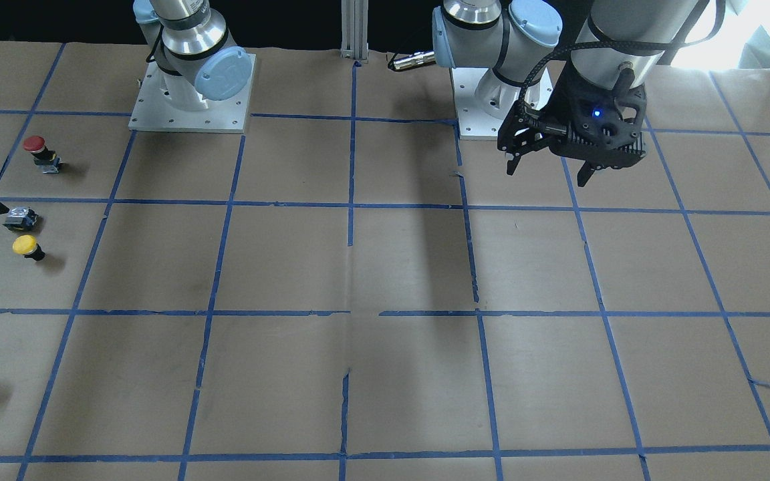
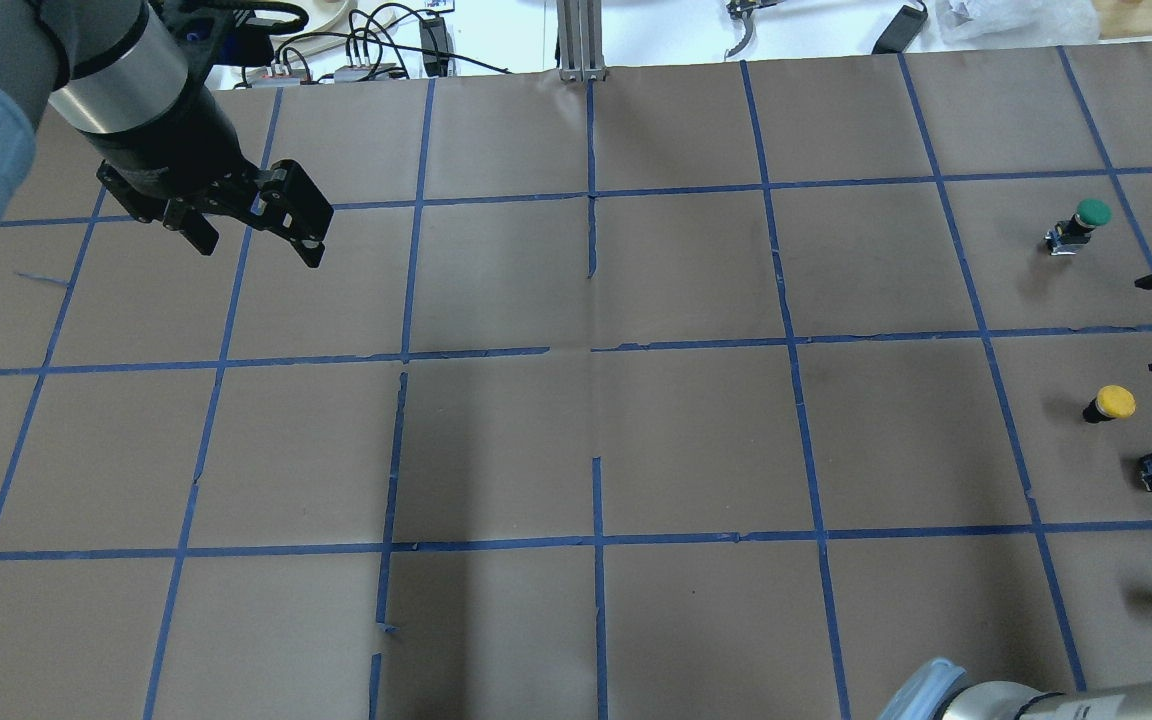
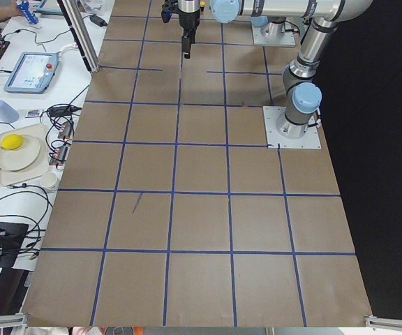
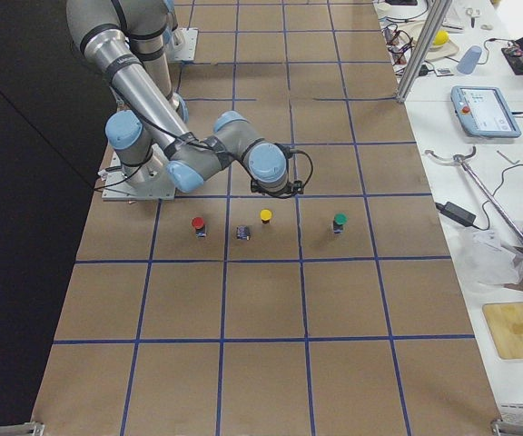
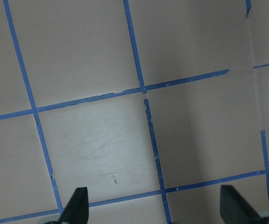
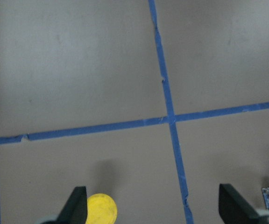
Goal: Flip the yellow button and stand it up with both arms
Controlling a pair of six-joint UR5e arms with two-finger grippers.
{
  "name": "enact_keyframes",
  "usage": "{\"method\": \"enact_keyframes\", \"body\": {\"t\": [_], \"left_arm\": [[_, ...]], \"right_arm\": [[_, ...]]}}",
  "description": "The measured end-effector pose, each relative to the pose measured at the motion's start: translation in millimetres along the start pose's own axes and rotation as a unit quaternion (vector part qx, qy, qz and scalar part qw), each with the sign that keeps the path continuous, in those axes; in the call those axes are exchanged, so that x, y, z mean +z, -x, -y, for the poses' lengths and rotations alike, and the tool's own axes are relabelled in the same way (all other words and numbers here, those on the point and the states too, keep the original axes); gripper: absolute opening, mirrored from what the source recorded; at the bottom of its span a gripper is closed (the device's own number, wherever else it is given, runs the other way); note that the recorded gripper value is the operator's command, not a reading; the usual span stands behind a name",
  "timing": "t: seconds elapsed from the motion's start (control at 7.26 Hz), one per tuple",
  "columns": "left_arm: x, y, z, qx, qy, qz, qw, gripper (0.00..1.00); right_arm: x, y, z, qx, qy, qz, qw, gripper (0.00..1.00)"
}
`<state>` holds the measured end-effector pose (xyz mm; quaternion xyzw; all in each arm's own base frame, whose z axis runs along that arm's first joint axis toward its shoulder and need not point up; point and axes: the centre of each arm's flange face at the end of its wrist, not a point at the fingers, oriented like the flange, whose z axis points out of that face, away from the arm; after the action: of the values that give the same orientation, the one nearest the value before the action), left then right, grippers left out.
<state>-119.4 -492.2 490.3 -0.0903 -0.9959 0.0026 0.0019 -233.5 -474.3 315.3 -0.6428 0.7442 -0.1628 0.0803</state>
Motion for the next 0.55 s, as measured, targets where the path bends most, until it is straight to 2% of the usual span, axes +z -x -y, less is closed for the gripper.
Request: {"method": "enact_keyframes", "body": {"t": [0.28, 0.41, 0.55], "left_arm": [[-5, 1, 2, -0.004, -0.004, 0.003, 1.0, 0.99], [-10, 1, 3, -0.015, -0.007, 0.003, 0.9999, 0.99], [-14, 1, 3, -0.026, -0.009, 0.003, 0.9996, 0.99]], "right_arm": [[-29, -38, 76, 0.079, 0.032, 0.014, 0.9962, 1.0], [-41, -52, 126, 0.131, 0.052, 0.018, 0.9898, 1.0], [-49, -58, 178, 0.185, 0.075, 0.014, 0.9798, 1.0]]}}
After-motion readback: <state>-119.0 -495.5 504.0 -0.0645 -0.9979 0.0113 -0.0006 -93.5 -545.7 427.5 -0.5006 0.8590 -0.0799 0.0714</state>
